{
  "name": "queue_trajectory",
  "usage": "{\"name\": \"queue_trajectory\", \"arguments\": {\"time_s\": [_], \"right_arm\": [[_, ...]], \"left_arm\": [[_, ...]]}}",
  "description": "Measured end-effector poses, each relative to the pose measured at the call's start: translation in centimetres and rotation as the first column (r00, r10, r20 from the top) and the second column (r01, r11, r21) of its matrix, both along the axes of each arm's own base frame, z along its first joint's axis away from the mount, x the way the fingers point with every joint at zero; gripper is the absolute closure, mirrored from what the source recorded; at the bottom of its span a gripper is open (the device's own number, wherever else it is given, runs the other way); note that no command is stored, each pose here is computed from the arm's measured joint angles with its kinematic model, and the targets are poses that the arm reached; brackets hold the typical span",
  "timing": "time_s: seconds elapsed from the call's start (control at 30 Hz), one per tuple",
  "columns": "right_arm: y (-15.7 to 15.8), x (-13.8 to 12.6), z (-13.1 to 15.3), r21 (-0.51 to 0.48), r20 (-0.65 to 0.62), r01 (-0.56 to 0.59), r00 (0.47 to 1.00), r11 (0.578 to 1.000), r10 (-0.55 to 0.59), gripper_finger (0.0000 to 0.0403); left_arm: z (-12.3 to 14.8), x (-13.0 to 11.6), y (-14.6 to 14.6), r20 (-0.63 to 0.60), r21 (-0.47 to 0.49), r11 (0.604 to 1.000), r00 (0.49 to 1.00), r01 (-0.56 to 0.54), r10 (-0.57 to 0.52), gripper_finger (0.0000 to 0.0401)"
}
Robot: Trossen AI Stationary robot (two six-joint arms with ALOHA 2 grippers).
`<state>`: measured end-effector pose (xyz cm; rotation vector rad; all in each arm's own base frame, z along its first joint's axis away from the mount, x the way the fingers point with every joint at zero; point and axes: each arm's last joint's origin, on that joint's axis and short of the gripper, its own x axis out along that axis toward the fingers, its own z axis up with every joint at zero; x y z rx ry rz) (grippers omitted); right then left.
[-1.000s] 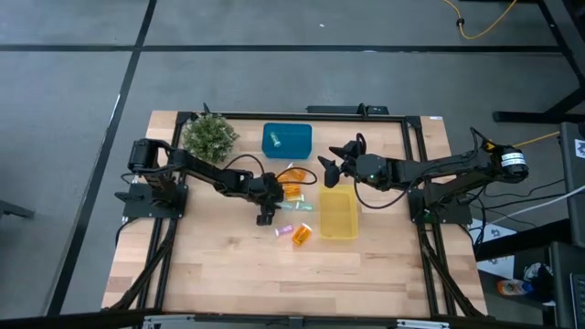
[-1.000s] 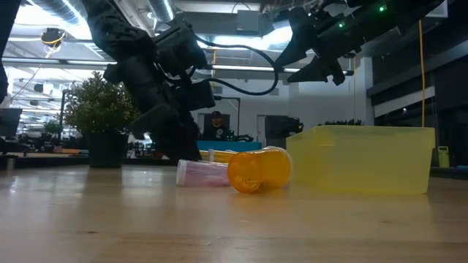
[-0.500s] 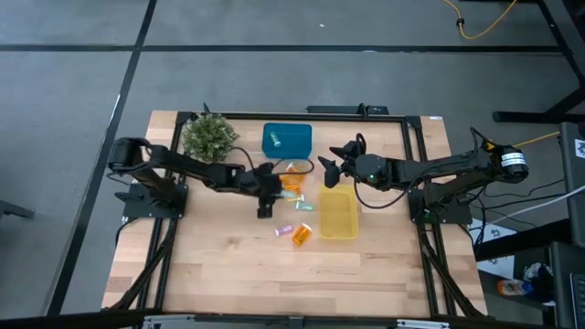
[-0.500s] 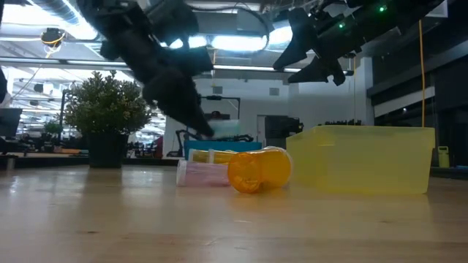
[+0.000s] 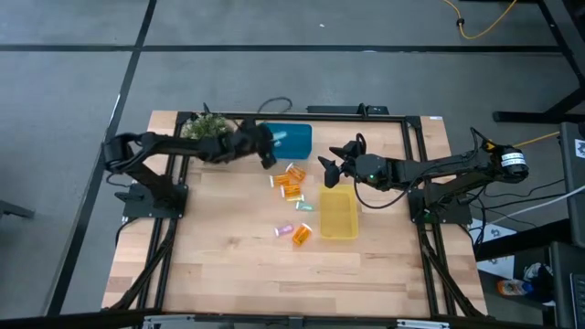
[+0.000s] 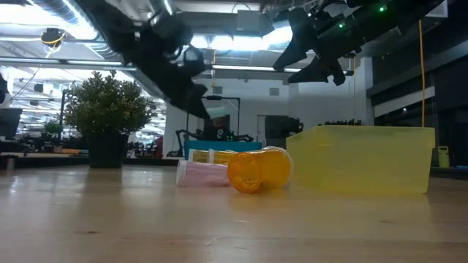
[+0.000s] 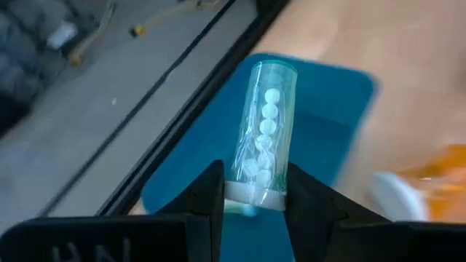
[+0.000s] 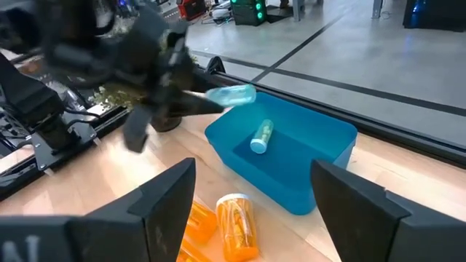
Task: Pick and place medicine bottles into bin by pill shape (circle, oval)
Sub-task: Put the left small blue pill bottle into the blue bin, then put the small pink pill bottle into the blue bin
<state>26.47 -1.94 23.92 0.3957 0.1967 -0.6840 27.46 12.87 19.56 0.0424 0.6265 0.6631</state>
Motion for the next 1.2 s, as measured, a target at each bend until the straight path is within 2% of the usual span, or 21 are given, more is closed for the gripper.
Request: {"name": "queue_trajectory", "arguments": {"time_s": [0.13, 0.4, 1.2], "right_arm": [[0.01, 0.0, 0.0, 0.012, 0.009, 0.004, 1.0, 1.0, -0.005, 0.013], [0.0, 0.0, 0.0, 0.011, 0.008, 0.004, 1.0, 1.0, -0.004, 0.013], [0.0, 0.0, 0.0, 0.012, 0.009, 0.004, 1.0, 1.0, -0.004, 0.013]], "left_arm": [[-0.55, -0.26, 1.18, 0.028, -0.068, 0.998, 1.0, 0.015, -0.013, 0.0306], [-0.1, 0.13, 1.04, 0.078, -0.044, 0.999, 0.997, 0.031, -0.027, 0.0289], [-0.17, 0.11, 1.02, 0.074, -0.052, 0.998, 0.997, 0.039, -0.035, 0.0233]]}}
